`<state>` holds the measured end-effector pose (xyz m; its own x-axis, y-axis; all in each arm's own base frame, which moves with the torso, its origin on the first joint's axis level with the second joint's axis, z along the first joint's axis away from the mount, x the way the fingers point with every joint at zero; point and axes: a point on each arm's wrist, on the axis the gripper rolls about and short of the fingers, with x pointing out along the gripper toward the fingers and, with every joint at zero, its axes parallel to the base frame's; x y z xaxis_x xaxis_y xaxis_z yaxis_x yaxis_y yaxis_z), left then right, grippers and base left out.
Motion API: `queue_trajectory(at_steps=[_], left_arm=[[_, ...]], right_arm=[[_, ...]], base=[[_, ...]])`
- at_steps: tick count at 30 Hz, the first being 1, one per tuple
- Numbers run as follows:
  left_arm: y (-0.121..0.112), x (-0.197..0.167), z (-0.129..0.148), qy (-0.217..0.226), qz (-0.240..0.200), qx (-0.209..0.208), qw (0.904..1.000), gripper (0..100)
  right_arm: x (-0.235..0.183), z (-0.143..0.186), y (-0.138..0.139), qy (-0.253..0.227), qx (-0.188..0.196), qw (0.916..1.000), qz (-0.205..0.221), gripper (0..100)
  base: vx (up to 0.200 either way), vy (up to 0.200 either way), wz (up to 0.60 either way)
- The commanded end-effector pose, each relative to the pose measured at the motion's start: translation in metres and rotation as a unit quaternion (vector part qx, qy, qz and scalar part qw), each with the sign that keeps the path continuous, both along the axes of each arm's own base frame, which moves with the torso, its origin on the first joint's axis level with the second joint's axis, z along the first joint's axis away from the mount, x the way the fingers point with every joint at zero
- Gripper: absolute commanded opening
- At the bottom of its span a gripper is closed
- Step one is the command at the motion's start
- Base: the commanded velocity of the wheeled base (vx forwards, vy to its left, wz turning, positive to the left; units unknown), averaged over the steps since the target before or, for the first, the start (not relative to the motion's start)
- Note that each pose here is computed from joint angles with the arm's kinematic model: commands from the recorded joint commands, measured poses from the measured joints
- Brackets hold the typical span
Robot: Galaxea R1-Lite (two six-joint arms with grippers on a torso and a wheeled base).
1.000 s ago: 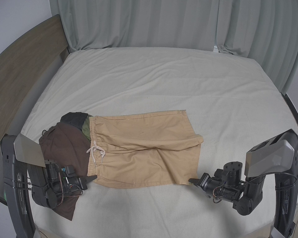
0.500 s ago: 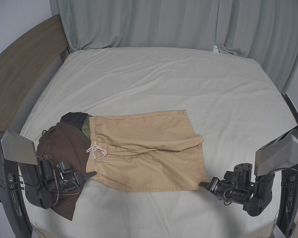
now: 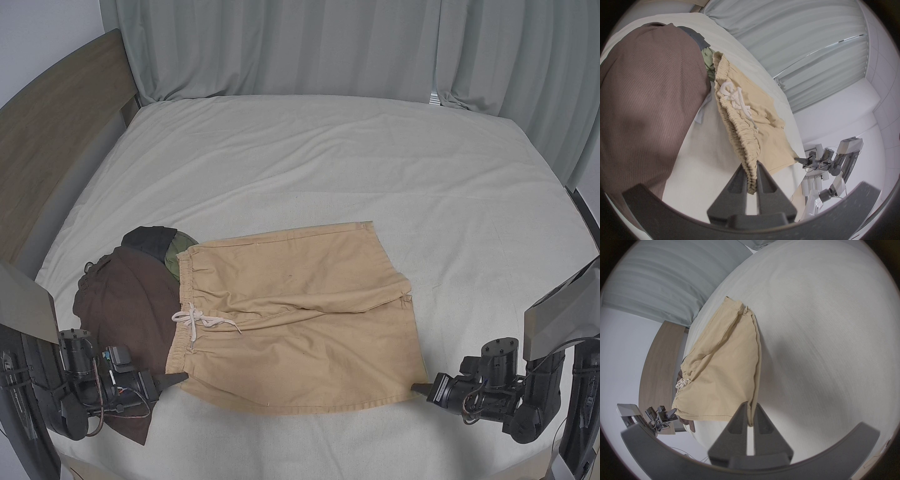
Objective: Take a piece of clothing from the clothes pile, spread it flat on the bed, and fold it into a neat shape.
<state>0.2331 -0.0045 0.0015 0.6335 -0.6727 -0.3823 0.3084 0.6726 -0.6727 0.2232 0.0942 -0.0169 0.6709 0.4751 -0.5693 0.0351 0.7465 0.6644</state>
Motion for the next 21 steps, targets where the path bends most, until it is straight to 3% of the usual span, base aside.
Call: queue_trajectory(at_steps=[1, 12, 21], left_arm=[[0.001, -0.011, -0.005, 0.02, -0.002, 0.006, 0.9998, 0], [0.007, -0.022, -0.026, 0.03, -0.024, 0.053, 0.9978, 0], [0.011, -0.024, -0.029, 0.034, -0.024, 0.054, 0.9977, 0]], right_arm=[[-0.009, 0.001, -0.002, 0.009, -0.007, 0.9999, 0.009, 0], [-0.025, 0.004, -0.007, 0.02, -0.028, 0.999, 0.028, 0], [-0.026, 0.004, -0.007, 0.022, -0.031, 0.9988, 0.03, 0]], base=[[0.0, 0.0, 0.0], [0.0, 0.0, 0.0], [0.0, 0.0, 0.0]])
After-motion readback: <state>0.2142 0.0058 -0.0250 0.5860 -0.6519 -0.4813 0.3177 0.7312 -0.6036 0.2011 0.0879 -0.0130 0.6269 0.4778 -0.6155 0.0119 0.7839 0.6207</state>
